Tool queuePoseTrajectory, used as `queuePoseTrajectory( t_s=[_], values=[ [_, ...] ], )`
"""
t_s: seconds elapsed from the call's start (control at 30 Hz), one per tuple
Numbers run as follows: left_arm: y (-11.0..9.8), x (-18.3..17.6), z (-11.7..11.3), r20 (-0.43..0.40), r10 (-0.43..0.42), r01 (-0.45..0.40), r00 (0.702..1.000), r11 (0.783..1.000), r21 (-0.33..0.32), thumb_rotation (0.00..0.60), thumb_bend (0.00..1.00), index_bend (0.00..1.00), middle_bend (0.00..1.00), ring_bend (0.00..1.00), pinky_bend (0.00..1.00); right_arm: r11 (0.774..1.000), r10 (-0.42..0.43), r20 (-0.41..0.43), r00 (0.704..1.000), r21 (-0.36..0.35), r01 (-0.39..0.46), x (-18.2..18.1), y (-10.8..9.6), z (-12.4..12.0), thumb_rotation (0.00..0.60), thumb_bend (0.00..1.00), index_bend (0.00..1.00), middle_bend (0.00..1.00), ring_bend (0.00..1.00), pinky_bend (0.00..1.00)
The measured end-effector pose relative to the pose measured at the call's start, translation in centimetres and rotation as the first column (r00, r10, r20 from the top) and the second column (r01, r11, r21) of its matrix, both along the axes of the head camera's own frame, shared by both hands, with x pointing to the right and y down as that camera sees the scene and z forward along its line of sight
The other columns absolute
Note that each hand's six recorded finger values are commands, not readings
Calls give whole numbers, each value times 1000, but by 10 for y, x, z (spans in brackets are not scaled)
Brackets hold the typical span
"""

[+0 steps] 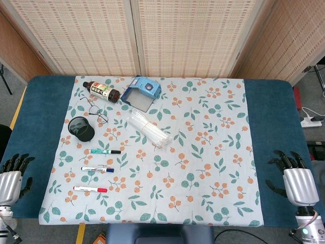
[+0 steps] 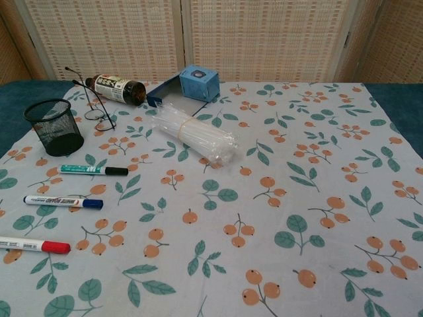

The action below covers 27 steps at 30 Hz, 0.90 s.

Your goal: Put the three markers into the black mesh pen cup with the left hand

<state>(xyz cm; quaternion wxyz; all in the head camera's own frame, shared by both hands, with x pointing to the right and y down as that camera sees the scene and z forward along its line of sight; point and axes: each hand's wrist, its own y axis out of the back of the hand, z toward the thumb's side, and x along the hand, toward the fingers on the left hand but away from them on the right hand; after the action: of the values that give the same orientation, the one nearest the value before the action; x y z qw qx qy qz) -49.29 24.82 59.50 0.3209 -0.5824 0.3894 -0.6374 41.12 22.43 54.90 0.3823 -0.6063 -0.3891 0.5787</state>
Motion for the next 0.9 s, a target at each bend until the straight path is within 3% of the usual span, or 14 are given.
queuePoseTrajectory(
  t_s=[0.6,0.9],
  values=[
    [5,14,-3,-29,21,-21,999,1000,2,600,432,216,137,48,122,1000,-7,12,1000,21,7,-3,0,-8,600,99,383,194,310,157],
    [26,76,-1,-87,93,-94,992,995,-16,600,432,220,200,60,122,1000,-2,14,1000,22,1,-2,-1,-8,600,99,383,196,310,157]
  ],
)
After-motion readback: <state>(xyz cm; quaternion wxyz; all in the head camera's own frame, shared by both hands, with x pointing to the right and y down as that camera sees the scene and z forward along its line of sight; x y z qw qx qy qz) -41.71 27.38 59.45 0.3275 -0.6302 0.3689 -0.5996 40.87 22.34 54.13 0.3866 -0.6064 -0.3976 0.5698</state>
